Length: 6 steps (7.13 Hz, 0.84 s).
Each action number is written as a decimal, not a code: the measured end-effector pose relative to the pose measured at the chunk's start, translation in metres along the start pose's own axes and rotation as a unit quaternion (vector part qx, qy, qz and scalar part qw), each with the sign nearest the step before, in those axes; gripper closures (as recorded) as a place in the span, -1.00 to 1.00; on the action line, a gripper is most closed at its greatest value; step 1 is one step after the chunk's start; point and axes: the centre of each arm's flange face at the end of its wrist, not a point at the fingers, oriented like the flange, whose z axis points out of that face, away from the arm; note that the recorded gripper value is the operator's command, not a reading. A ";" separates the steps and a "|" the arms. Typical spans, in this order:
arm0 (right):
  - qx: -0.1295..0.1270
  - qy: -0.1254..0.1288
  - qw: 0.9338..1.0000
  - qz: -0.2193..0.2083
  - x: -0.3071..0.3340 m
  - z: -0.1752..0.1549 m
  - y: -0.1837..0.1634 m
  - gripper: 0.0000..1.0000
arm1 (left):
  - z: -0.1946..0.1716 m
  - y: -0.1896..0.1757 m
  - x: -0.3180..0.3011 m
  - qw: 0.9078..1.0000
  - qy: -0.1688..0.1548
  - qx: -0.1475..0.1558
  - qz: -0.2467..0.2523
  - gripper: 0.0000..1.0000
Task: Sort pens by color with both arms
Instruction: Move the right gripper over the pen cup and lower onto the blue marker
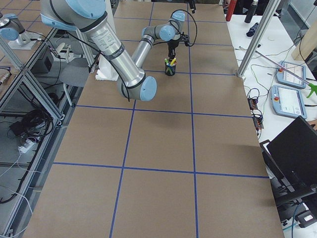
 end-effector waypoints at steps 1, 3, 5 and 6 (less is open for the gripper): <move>-0.001 -0.002 1.000 -0.004 -0.003 0.011 -0.001 -0.08 | 0.000 0.000 0.000 1.000 0.000 0.000 0.000 -1.00; -0.001 -0.003 1.000 -0.007 -0.004 0.022 -0.002 0.07 | -0.001 0.000 0.001 1.000 0.001 0.001 0.001 -1.00; -0.002 -0.001 1.000 -0.010 0.001 0.027 -0.001 0.09 | -0.001 0.000 0.000 1.000 0.000 0.000 0.001 -1.00; -0.004 0.001 1.000 -0.011 0.004 0.030 0.000 0.08 | -0.001 0.000 0.000 1.000 0.000 0.000 0.001 -1.00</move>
